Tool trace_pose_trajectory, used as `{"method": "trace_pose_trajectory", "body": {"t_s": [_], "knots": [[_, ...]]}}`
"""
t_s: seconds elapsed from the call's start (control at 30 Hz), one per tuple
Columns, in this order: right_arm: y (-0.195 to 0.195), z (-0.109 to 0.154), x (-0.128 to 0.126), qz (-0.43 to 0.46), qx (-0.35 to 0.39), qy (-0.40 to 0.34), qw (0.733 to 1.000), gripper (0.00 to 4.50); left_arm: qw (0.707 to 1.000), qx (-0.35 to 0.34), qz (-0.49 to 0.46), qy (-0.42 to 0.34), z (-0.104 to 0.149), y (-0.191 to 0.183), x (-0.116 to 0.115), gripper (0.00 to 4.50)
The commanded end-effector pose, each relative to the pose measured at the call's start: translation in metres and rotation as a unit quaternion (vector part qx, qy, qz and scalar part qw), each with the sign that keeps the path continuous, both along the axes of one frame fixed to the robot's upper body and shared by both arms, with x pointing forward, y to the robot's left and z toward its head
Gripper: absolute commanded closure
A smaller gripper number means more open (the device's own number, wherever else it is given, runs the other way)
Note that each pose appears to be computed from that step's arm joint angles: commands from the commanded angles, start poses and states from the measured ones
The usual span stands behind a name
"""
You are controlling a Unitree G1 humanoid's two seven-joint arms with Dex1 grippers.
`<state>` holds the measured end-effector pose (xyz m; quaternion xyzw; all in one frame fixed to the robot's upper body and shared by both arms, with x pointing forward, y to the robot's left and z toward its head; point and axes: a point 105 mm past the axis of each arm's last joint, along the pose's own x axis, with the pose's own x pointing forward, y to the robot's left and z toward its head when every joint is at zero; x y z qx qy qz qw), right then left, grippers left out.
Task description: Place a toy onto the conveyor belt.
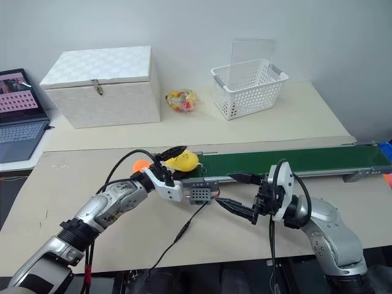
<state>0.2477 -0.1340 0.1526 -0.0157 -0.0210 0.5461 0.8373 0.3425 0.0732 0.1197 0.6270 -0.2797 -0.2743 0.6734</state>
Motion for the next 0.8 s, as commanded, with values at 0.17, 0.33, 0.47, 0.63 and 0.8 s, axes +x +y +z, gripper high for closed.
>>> {"method": "trace_pose_trajectory", "body": {"t_s": [0.17,0.33,0.47,0.63,0.8], "knots": [[0.003,0.014,0.0,0.007,0.005,-0.032,0.999,0.0,1.0,-0.013,-0.011,-0.001,0.005,-0.005,-0.005,0.04],[0.004,0.014,0.0,0.009,0.006,-0.032,0.999,0.0,0.999,-0.035,-0.042,0.003,0.016,-0.013,-0.013,0.04],[0.004,0.014,0.0,0.009,0.008,-0.033,0.999,0.0,0.997,-0.05,-0.066,0.002,0.025,-0.021,-0.018,0.04],[0.006,0.014,-0.001,0.009,0.011,-0.033,0.999,0.0,0.995,-0.053,-0.084,-0.002,0.03,-0.026,-0.02,0.04],[0.006,0.014,-0.001,0.006,0.011,-0.034,0.999,0.0,0.992,-0.096,-0.077,0.027,0.036,-0.026,-0.014,0.04]]}}
